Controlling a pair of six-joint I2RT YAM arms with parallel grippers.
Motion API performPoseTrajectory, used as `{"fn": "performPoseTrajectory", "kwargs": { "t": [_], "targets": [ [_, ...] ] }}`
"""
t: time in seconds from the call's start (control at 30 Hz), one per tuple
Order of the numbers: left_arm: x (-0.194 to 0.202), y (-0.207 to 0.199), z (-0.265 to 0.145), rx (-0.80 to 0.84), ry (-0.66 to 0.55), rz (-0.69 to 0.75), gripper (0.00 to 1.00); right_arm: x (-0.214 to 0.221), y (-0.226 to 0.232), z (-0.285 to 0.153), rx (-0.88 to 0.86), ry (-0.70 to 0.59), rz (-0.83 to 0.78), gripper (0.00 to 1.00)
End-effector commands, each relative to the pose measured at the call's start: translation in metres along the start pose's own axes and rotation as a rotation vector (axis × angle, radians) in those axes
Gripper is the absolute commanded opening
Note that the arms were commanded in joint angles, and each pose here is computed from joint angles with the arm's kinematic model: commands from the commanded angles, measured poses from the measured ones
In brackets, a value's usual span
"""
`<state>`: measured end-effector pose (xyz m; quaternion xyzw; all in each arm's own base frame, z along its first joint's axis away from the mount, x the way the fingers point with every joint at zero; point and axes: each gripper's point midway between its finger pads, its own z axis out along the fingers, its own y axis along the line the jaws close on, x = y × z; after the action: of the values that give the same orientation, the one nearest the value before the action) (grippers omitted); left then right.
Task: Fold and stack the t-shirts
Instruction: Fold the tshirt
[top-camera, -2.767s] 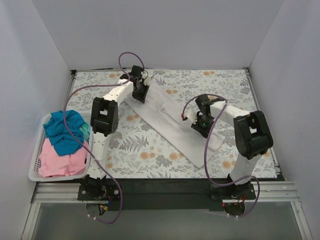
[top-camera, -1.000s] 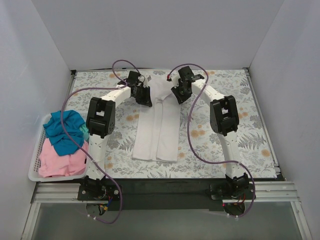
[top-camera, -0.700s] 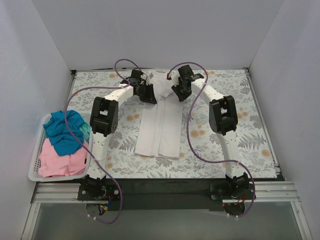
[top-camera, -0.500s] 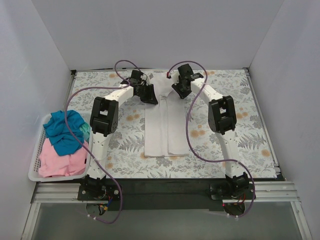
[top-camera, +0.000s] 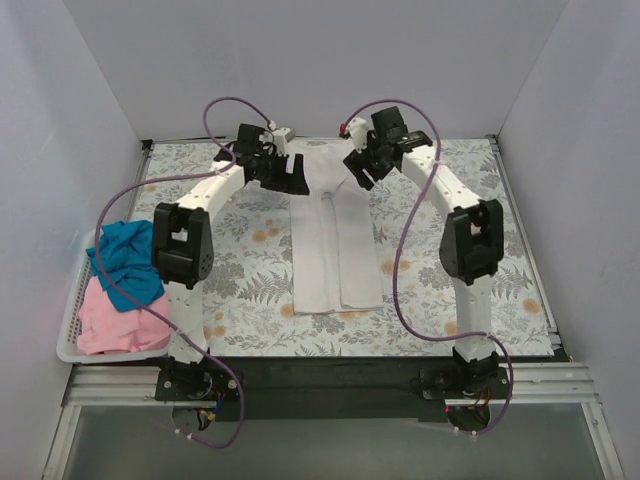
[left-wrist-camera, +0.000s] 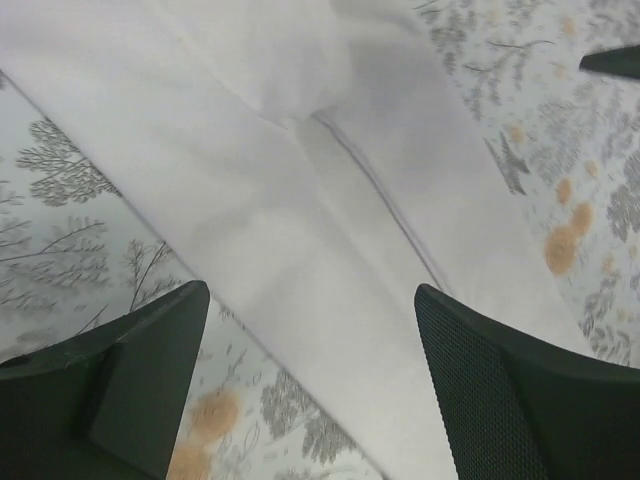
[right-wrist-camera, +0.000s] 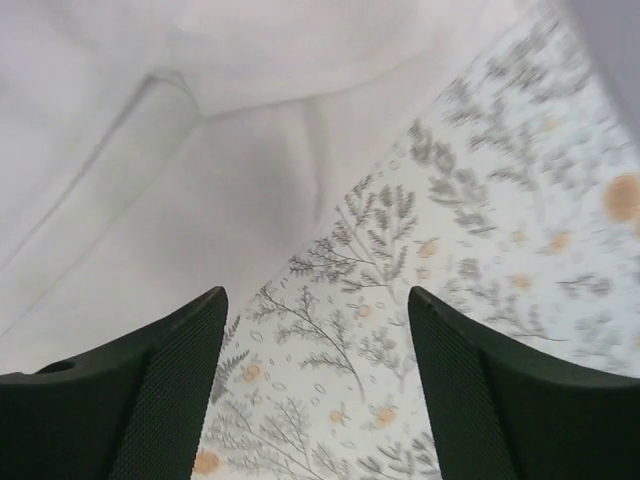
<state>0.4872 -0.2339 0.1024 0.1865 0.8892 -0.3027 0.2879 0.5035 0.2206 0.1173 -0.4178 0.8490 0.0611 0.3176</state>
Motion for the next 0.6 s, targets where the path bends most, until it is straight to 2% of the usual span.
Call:
{"fn": "performPoseTrajectory", "kwargs": {
  "t": [0.0, 0.07, 0.1, 0.13, 0.17, 0.2, 0.23, 0.27, 0.3, 0.4, 0.43, 0.5, 0.53, 0.57],
  "targets": [
    [-0.061, -0.077, -0.113, 0.099, -0.236, 0.359, 0.84, -0.092, -0.002, -0.137, 0.052, -0.355, -0.139, 0.81],
    [-0.049, -0.093, -0.130, 0.149, -0.247, 0.450, 0.85, -0.100, 0.007, -0.163, 0.039, -0.417, -0.208, 0.83],
    [-0.028, -0.100, -0.131, 0.198, -0.222, 0.468, 0.85, -0.097, 0.017, -0.181, 0.028, -0.448, -0.241, 0.83],
    [-0.021, -0.123, -0.153, 0.261, -0.260, 0.528, 0.85, -0.104, 0.028, -0.192, -0.005, -0.508, -0.279, 0.89],
    [-0.014, -0.129, -0.159, 0.284, -0.277, 0.560, 0.86, -0.101, 0.036, -0.198, -0.018, -0.531, -0.322, 0.98],
    [0.010, -0.129, -0.153, 0.304, -0.250, 0.575, 0.86, -0.084, 0.052, -0.202, -0.054, -0.535, -0.351, 0.97],
    [0.013, -0.144, -0.170, 0.323, -0.289, 0.629, 0.86, -0.074, 0.072, -0.203, -0.131, -0.554, -0.402, 0.97],
    [0.022, -0.143, -0.170, 0.320, -0.282, 0.646, 0.87, -0.063, 0.080, -0.205, -0.138, -0.562, -0.547, 0.98],
    [0.043, -0.146, -0.163, 0.333, -0.250, 0.676, 0.87, -0.034, 0.106, -0.206, -0.210, -0.563, -0.597, 0.98],
    [0.092, -0.150, -0.159, 0.340, -0.151, 0.781, 0.88, 0.007, 0.141, -0.217, -0.207, -0.572, -0.801, 0.98],
    [0.123, -0.141, -0.147, 0.337, -0.091, 0.790, 0.89, 0.043, 0.158, -0.196, -0.256, -0.505, -0.811, 0.98],
    [0.149, -0.145, -0.142, 0.315, -0.066, 0.864, 0.89, 0.075, 0.184, -0.189, -0.277, -0.457, -0.892, 0.98],
    [0.179, -0.139, -0.132, 0.320, -0.029, 0.891, 0.90, 0.090, 0.194, -0.183, -0.300, -0.433, -0.904, 0.98],
    [0.188, -0.134, -0.127, 0.283, -0.014, 0.924, 0.89, 0.121, 0.209, -0.167, -0.359, -0.378, -0.908, 0.97]
  ]
}}
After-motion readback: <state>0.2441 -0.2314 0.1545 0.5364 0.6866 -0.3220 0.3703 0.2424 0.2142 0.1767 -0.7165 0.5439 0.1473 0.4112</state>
